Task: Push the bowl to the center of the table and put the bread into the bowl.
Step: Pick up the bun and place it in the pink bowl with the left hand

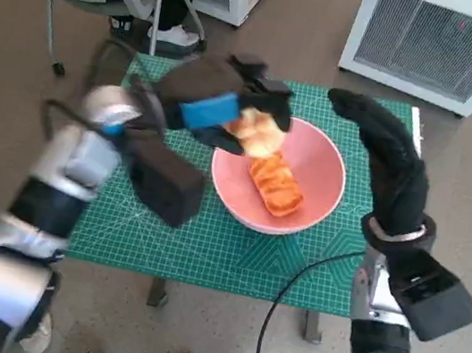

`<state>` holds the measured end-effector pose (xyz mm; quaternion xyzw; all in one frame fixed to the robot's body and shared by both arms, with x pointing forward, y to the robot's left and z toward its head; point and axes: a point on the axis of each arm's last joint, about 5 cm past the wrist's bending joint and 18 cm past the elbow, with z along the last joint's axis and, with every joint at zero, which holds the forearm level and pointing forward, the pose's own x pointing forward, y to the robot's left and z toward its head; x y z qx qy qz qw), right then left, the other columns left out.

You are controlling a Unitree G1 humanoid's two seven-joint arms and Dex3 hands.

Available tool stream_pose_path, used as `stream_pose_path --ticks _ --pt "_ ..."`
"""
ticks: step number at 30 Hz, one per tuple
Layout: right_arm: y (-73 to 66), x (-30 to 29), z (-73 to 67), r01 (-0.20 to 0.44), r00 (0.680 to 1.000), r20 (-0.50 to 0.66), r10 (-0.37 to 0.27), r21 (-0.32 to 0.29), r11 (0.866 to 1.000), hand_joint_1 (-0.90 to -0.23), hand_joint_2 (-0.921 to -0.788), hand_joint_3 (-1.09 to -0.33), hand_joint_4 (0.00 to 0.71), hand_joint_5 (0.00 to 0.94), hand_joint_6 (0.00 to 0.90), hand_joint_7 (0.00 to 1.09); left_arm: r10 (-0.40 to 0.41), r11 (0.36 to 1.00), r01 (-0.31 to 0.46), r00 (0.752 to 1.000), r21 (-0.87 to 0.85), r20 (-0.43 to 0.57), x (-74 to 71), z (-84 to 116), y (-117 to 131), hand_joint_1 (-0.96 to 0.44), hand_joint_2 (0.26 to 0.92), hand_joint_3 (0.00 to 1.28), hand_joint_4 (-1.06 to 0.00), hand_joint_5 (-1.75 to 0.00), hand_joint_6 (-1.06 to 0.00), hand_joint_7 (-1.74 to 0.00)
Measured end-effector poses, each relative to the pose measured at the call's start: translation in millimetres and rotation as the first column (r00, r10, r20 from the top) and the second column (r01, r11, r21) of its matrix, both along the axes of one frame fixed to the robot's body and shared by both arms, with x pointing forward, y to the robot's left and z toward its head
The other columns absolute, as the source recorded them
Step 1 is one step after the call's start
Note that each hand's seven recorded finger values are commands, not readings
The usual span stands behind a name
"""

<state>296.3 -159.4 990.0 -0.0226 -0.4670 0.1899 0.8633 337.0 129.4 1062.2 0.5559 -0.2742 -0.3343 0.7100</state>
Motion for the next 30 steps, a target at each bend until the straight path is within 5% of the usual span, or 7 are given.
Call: stream_pose_path --ticks 1,2,4,6,9,19,30 --pt "-0.4 -0.2 0.1 0.001 1.000 0.001 -0.001 0.000 1.000 -0.589 -0.921 -0.824 0.073 0.575 -0.001 0.76 0.004 1.000 -0.004 1.000 0.004 -0.019 1.6 -3.3 -1.2 0.00 0.921 0.26 -0.40 -1.33 -0.48 -1.44" --pt "-0.8 -0.4 0.1 0.002 1.000 0.002 -0.002 -0.001 1.000 -0.589 -0.921 -0.824 0.073 0.574 -0.001 0.76 0.007 1.000 -0.007 0.999 0.008 -0.037 2.8 -6.2 -2.2 -0.02 0.904 0.26 -0.34 -1.18 -0.41 -1.34" --pt "-2.0 -0.7 0.2 0.006 1.000 0.003 -0.006 -0.002 1.000 -0.587 -0.921 -0.821 0.077 0.569 -0.001 0.76 0.019 1.000 -0.017 0.997 0.021 -0.080 5.2 -12.0 -4.2 -0.09 0.895 0.18 -0.28 -0.60 -0.28 -0.93" --pt "-3.1 -0.9 0.4 0.010 1.000 0.004 -0.010 -0.002 1.000 -0.584 -0.921 -0.820 0.080 0.563 -0.001 0.76 0.035 0.999 -0.030 0.991 0.044 -0.127 7.0 -17.7 -6.2 -0.14 0.890 0.12 -0.23 -0.33 -0.20 -0.75" --pt "-4.0 -1.0 0.7 0.014 1.000 0.006 -0.014 0.000 1.000 -0.581 -0.921 -0.819 0.084 0.556 -0.001 0.76 0.060 0.996 -0.045 0.980 0.082 -0.187 8.6 -24.9 -8.8 -0.18 0.882 0.07 -0.18 -0.13 -0.13 -0.60" --pt "-5.1 -1.3 0.4 0.023 1.000 0.005 -0.023 0.007 1.000 -0.576 -0.921 -0.817 0.097 0.534 -0.001 0.76 0.104 0.989 -0.074 0.963 0.126 -0.248 5.6 -35.5 -12.7 -0.25 0.883 0.02 -0.06 0.00 -0.06 -0.43" --pt "-5.1 -1.3 0.4 0.035 0.999 0.002 -0.035 0.021 0.999 -0.574 -0.921 -0.809 0.136 0.466 -0.001 0.75 0.062 0.998 -0.062 0.970 0.006 -0.235 0.1 -36.8 -3.2 -0.33 0.916 0.03 -0.04 0.00 -0.06 -0.42"
